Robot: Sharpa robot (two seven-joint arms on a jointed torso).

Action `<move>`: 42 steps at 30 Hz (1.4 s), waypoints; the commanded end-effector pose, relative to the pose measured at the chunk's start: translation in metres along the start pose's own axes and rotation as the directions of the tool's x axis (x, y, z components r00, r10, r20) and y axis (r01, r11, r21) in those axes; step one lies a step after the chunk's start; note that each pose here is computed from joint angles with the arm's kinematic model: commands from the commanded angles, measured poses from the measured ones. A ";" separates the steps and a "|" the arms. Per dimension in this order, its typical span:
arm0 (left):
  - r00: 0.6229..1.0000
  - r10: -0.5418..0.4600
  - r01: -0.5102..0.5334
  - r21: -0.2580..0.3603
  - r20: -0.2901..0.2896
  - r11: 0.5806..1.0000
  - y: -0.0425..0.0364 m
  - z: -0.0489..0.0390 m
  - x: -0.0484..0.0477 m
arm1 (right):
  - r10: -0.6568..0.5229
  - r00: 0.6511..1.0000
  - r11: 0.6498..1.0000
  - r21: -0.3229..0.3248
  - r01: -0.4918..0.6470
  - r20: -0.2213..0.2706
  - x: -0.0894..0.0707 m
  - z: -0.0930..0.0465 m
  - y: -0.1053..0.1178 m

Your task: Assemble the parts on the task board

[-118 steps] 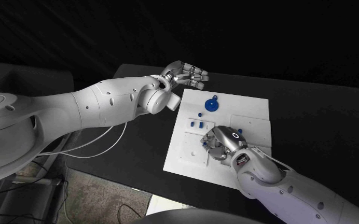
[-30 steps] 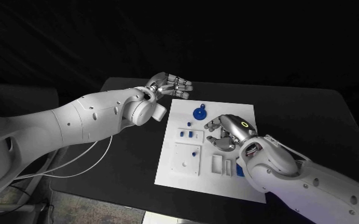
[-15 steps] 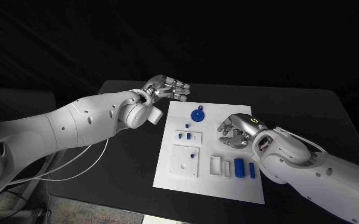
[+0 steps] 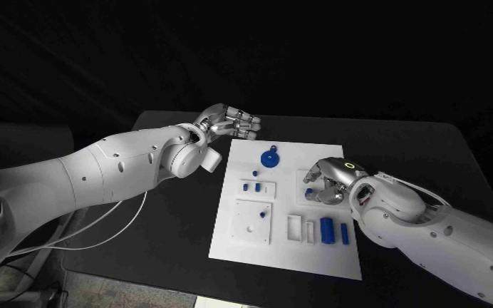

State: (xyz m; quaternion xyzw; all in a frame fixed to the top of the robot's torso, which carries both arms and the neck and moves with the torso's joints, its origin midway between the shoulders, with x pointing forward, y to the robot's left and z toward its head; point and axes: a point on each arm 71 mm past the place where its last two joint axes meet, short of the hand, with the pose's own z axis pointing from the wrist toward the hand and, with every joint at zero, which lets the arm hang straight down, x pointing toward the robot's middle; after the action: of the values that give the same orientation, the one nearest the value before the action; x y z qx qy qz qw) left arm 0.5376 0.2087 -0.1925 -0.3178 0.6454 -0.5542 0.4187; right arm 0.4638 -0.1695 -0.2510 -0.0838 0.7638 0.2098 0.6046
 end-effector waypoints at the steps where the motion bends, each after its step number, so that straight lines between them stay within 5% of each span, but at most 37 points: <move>1: 1.000 0.000 0.001 0.024 -0.016 1.000 -0.0027 0.0003 0.0023 | -0.050 0.999 0.999 0.002 0.050 -0.015 0.002 0.002 0.000; 30: 1.000 -0.002 0.002 0.015 -0.014 1.000 -0.0019 -0.0004 0.0012 | -0.088 0.995 0.996 -0.012 0.088 -0.052 0.016 0.006 0.005; 42: 1.000 -0.003 0.003 0.012 -0.014 1.000 -0.0016 -0.0003 0.0011 | -0.096 0.995 0.995 0.000 0.096 -0.031 0.018 0.007 0.004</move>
State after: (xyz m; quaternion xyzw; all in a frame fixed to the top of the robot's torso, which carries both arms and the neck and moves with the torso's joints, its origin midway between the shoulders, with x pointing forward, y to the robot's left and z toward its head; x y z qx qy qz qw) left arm 0.5374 0.2099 -0.1924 -0.3174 0.6451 -0.5541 0.4195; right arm 0.4655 -0.1607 -0.2655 -0.1170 0.7668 0.1852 0.6034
